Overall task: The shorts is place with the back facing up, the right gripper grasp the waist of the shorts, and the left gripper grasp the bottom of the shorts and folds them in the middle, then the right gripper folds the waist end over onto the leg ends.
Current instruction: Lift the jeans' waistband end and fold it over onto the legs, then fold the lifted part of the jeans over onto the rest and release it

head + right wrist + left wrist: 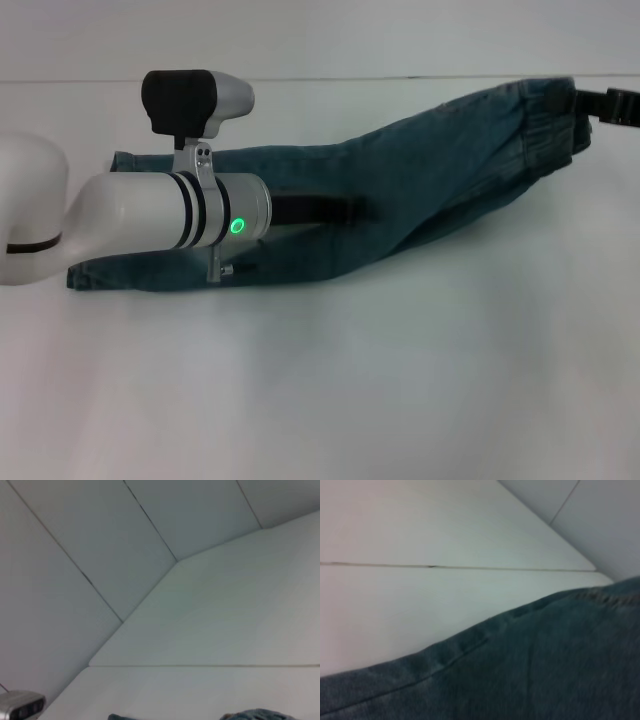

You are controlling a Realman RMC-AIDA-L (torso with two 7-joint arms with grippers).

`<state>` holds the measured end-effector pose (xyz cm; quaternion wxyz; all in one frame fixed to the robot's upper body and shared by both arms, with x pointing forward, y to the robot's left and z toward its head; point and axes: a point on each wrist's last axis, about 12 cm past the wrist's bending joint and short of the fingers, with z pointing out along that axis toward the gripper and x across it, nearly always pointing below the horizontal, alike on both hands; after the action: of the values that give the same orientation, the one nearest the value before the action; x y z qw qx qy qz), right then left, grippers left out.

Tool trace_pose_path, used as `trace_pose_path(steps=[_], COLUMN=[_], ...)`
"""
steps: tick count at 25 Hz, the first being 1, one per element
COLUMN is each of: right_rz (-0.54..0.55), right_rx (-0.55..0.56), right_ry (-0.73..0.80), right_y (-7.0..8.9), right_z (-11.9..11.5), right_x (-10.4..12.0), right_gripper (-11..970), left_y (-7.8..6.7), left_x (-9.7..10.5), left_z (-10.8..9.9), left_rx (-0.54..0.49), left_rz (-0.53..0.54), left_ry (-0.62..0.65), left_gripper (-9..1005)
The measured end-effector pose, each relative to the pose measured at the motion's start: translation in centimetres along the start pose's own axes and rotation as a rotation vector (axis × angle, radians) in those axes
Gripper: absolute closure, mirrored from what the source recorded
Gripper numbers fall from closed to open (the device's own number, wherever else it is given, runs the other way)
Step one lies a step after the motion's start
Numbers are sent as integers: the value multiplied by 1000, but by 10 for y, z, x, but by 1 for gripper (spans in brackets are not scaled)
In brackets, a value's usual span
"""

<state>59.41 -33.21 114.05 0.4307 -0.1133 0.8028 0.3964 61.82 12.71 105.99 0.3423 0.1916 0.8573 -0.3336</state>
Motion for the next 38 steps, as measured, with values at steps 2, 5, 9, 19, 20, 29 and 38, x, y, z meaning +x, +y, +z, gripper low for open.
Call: trace_pose_path(steps=[2, 5, 9, 19, 20, 29, 38], right_rz=[-9, -28, -55, -105, -110, -153, -149], right_rx=[-2, -9, -14, -30, -30, -53, -55], right_ry=[2, 6, 11, 23, 25, 48, 61], right_y=[3, 8, 15, 26, 27, 37, 38], right_z=[0, 1, 3, 9, 10, 21, 25], right_x=[-4, -12, -21, -36, -37, -47, -45], right_gripper=[849, 846, 841, 831, 830, 820, 810], left_y=[-2, -9, -14, -33, -34, -40, 10], left_x=[0, 2, 4, 8, 8, 10, -2], left_z=[2, 6, 8, 9, 9, 5, -28], left_rx=[-3, 21, 50, 183, 190, 251, 23], left_rz=[9, 23, 25, 10, 9, -25, -94], left_ry=[6, 25, 39, 66, 68, 51, -205], left_gripper=[969, 969, 967, 964, 964, 961, 808])
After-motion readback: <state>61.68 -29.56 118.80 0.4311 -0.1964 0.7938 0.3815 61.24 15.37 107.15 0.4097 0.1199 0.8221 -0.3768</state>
